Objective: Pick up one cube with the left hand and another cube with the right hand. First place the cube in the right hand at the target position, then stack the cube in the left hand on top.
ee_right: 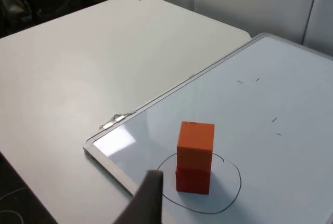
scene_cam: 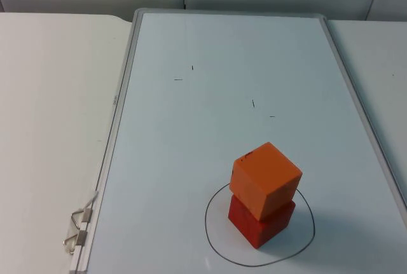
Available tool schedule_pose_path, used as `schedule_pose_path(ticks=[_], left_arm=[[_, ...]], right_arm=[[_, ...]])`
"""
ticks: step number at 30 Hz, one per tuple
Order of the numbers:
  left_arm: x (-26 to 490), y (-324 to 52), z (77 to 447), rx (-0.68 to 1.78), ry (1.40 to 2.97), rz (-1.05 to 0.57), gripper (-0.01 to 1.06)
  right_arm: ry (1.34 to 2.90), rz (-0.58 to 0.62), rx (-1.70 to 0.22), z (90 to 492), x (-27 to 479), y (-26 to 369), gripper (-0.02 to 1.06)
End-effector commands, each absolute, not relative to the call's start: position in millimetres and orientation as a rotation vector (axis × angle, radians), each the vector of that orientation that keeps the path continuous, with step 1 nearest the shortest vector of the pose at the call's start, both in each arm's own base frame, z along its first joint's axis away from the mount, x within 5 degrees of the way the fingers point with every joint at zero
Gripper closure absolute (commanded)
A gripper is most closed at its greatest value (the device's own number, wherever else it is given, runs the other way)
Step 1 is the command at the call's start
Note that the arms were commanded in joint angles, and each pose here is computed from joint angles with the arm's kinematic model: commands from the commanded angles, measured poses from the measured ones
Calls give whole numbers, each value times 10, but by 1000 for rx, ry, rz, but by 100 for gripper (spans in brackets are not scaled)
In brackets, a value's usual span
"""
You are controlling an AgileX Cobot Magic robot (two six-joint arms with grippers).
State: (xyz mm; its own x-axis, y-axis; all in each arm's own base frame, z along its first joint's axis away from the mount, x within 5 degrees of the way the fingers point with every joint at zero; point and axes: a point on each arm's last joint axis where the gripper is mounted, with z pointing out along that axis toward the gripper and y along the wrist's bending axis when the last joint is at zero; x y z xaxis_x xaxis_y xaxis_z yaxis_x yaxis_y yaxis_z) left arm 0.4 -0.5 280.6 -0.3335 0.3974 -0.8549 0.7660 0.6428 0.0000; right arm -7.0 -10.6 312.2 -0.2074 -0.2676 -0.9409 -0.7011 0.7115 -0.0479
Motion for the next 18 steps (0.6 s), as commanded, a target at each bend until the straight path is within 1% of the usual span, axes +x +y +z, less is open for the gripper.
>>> schedule_pose_path(ticks=[1,10,12,13,18], left_arm=[[-5,-18,2795,930,1939,-536,0],[-2,-16,2795,924,1942,-535,0],[2,-12,2795,915,1945,-531,0],[7,-8,2795,907,1948,-526,0],[7,-8,2795,907,1948,-526,0]], right_arm=[[1786,479,-784,3103,-79,-104,13],[1803,470,-799,3084,-84,-108,13],[1802,483,-816,3081,-96,-98,13],[1805,510,-822,3080,-111,-84,13],[1840,516,-865,3040,-140,-81,13]])
